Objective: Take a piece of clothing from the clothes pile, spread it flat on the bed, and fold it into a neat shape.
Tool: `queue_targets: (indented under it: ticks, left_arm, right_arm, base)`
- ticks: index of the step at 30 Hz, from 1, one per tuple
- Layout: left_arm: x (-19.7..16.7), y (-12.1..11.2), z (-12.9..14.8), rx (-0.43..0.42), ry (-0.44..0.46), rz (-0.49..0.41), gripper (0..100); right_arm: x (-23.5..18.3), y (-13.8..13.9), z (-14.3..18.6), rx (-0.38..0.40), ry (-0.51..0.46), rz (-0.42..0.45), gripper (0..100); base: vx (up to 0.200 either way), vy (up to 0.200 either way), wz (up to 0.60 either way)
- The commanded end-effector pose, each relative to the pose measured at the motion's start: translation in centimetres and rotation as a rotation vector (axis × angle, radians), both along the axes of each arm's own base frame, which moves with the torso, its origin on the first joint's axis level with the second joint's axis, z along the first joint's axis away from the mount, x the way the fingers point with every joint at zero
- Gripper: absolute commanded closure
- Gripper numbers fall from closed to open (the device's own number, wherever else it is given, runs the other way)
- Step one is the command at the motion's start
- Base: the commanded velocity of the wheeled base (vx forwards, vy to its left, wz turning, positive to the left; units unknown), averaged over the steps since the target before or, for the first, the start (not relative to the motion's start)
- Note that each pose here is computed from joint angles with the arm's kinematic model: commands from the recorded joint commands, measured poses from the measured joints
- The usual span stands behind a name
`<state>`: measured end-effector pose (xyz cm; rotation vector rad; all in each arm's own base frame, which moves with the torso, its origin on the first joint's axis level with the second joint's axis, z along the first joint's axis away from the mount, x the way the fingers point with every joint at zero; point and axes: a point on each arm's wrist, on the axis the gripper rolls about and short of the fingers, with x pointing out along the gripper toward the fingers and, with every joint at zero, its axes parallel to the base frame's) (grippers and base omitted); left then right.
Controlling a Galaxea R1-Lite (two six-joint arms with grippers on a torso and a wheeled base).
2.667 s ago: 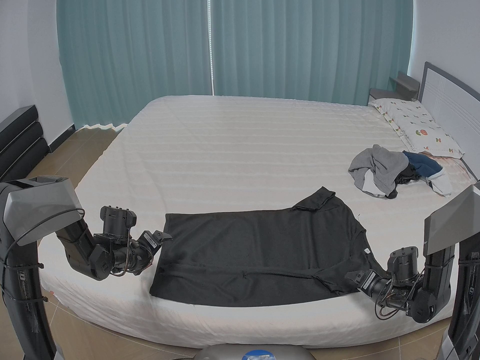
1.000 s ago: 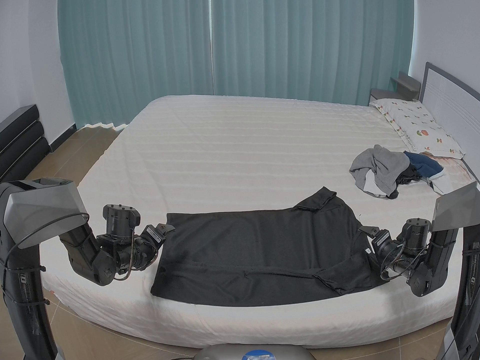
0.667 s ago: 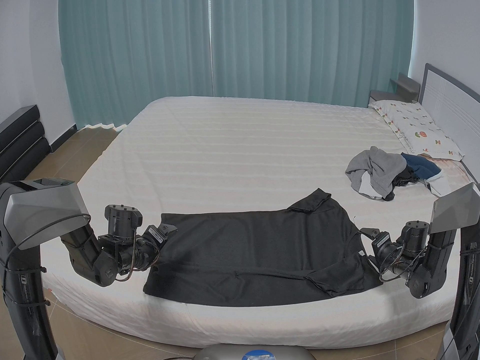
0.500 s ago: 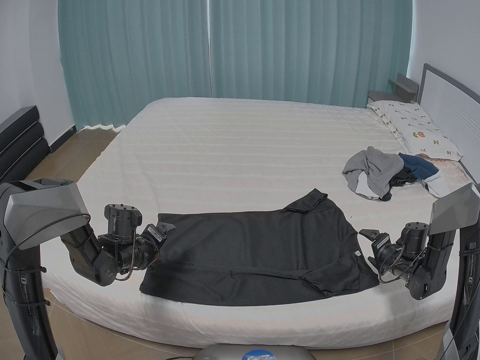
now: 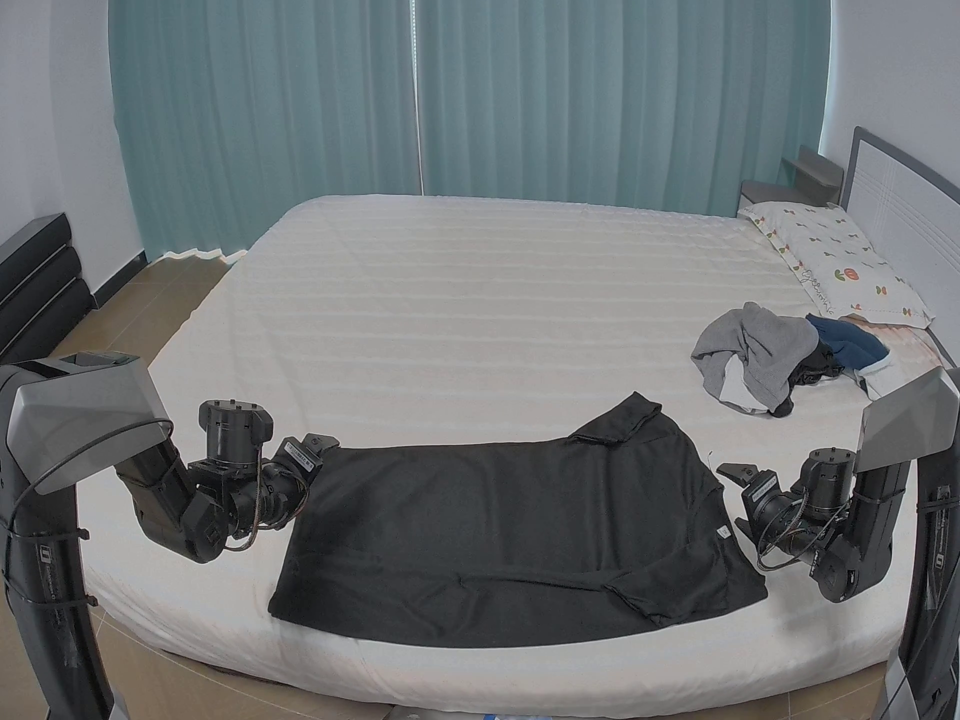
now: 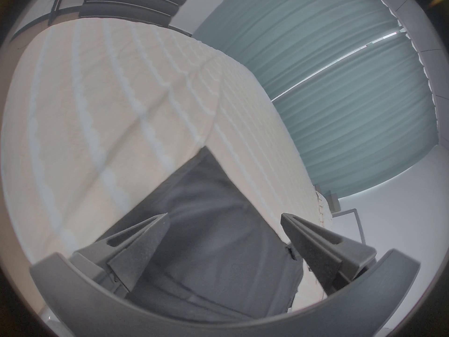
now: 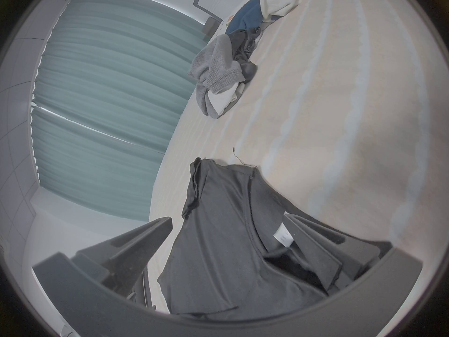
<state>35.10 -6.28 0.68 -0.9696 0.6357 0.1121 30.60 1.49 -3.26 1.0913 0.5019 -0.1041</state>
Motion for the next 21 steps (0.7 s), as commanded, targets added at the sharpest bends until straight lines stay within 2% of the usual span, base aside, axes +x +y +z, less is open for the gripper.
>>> queue_targets:
  ticks: [1, 12, 18, 21]
  left_arm:
    - [0.2, -0.1, -0.1, 0.001, -0.002, 0.002, 0]
    - [0.5, 0.9, 0.3, 0.02, -0.018, 0.021, 0]
    - [1.9, 2.2, 0.7, 0.08, -0.045, 0.011, 0]
    - [3.1, 2.3, 0.7, 0.097, -0.025, 0.002, 0]
  right_arm:
    - [0.1, 0.0, 0.1, -0.001, -0.012, 0.002, 0]
    - [0.0, 0.1, 0.1, -0.001, -0.011, 0.003, 0]
    - [0.0, 0.1, 0.0, -0.001, -0.009, 0.003, 0]
    - [0.0, 0.1, 0.0, -0.003, -0.008, 0.004, 0]
  base:
    - [0.2, 0.0, 0.0]
    - [0.0, 0.0, 0.0]
    - [0.0, 0.0, 0.0]
    - [0.0, 0.0, 0.0]
